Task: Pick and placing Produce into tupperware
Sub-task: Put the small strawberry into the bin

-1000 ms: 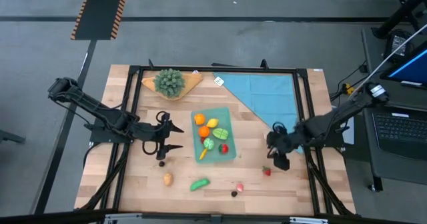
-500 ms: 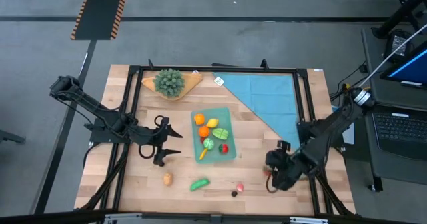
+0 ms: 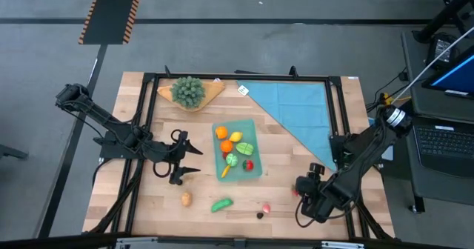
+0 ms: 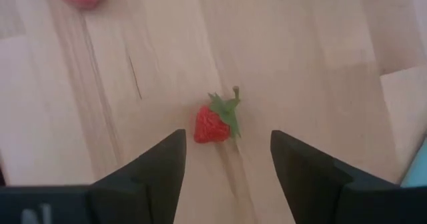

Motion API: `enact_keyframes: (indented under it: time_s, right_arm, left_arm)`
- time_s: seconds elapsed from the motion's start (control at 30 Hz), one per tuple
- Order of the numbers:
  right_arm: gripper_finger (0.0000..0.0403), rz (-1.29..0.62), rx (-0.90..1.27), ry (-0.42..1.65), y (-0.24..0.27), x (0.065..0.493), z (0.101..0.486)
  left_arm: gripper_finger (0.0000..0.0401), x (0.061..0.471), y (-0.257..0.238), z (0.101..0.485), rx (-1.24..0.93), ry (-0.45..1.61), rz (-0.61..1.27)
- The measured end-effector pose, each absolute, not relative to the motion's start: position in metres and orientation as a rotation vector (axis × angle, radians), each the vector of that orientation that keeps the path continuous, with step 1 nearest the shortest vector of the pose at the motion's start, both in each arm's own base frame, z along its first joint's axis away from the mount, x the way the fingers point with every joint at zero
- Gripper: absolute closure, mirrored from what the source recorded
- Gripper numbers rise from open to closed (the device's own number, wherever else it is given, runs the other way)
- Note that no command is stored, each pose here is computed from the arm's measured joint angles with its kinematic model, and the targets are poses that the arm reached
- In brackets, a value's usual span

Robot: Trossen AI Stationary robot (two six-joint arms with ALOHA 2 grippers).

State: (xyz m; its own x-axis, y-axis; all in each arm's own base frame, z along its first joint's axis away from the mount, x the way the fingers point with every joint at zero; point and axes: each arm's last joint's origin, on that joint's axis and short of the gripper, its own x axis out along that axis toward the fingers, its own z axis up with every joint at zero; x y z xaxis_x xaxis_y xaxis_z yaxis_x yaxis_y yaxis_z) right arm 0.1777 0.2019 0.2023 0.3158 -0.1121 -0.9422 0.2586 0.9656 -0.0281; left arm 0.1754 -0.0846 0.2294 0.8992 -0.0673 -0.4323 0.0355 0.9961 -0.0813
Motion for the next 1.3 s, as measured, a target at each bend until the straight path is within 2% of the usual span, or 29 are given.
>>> enact_keyframes:
  time_s: [0.57, 0.87, 1.3]
  right_arm:
    - [0.0182, -0.275, 0.195, 1.223, 0.204, 0.180, 0.197]
    - [0.0182, -0.291, 0.295, 1.189, 0.202, 0.179, 0.178]
    - [0.0182, -0.281, 0.316, 1.179, 0.194, 0.172, 0.152]
  left_arm:
    - [0.0115, 0.175, -0.085, 0.229, -0.071, 0.450, -0.053]
    - [0.0115, 0.175, -0.085, 0.229, -0.071, 0.451, -0.054]
    - [0.0115, 0.175, -0.085, 0.229, -0.071, 0.451, -0.054]
